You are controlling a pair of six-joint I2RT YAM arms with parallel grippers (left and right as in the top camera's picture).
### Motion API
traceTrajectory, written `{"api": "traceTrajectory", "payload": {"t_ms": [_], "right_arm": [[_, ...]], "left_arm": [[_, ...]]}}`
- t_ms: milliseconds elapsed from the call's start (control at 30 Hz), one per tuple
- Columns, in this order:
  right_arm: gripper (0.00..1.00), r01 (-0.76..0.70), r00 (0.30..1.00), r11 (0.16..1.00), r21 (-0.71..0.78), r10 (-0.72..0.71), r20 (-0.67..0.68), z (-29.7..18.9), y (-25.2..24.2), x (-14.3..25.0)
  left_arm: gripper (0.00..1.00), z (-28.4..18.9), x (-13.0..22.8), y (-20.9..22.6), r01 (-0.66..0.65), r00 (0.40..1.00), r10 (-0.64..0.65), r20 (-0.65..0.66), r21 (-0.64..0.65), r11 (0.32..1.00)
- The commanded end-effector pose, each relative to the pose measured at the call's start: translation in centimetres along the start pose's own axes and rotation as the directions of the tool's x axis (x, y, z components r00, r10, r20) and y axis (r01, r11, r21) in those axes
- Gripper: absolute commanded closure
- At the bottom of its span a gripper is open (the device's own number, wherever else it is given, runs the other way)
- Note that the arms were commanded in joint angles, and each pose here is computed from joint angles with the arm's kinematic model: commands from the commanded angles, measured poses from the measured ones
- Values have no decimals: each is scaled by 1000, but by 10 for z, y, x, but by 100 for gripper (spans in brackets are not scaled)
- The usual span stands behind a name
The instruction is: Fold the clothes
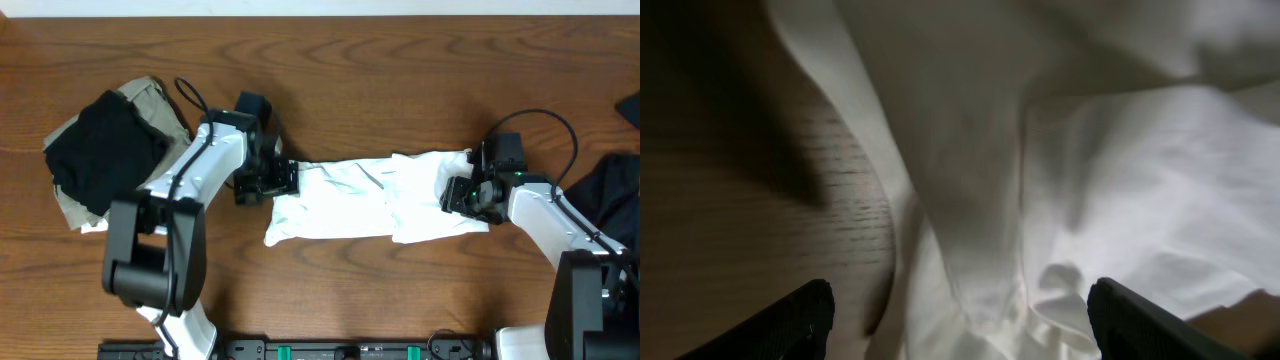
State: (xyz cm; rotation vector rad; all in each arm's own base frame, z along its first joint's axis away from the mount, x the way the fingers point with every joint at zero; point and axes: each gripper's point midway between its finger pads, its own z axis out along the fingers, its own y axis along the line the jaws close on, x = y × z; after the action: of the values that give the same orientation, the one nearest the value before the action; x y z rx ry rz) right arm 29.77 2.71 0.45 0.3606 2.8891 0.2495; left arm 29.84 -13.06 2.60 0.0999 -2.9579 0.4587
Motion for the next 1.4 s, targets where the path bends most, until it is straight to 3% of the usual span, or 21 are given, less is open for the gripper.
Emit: {"api": "traceTrajectory", "payload": {"t_ms": [0,233,400,467,500,633,800,1133,1367], "right_arm": [[38,4,1000,1000,3,-4,-29,7,-3,5],[38,4,1000,1000,0,-4,-30,7,-2,6],[38,8,1000,1000,-5,-8,-30,8,0,6],[37,9,999,1000,-5,-9,-31,8,0,6],[37,9,999,1000,-5,-9,-32,8,0,6],[37,10,999,1000,-15,-10,-30,8,2,6],[34,16,1000,999,-32,-15,12,-6,9,-10],[30,24,989,998,-58,-16,146,-62,21,-48],[31,13,995,999,-45,-9,96,-60,17,-36]], "left_arm": [[17,16,8,-4,5,998,-1,-68,55,998],[22,31,13,-2,18,995,-11,-103,73,997],[55,30,12,-15,12,995,3,-102,149,989],[85,30,12,-15,12,995,3,-101,148,989],[93,30,12,-14,13,995,2,-101,148,989],[94,26,11,2,37,995,-28,-97,94,995],[94,-5,0,54,102,994,-104,-17,-101,990],[94,-97,-30,67,130,955,-117,271,-31,991],[94,-125,-19,14,-21,936,12,353,23,1000]]}}
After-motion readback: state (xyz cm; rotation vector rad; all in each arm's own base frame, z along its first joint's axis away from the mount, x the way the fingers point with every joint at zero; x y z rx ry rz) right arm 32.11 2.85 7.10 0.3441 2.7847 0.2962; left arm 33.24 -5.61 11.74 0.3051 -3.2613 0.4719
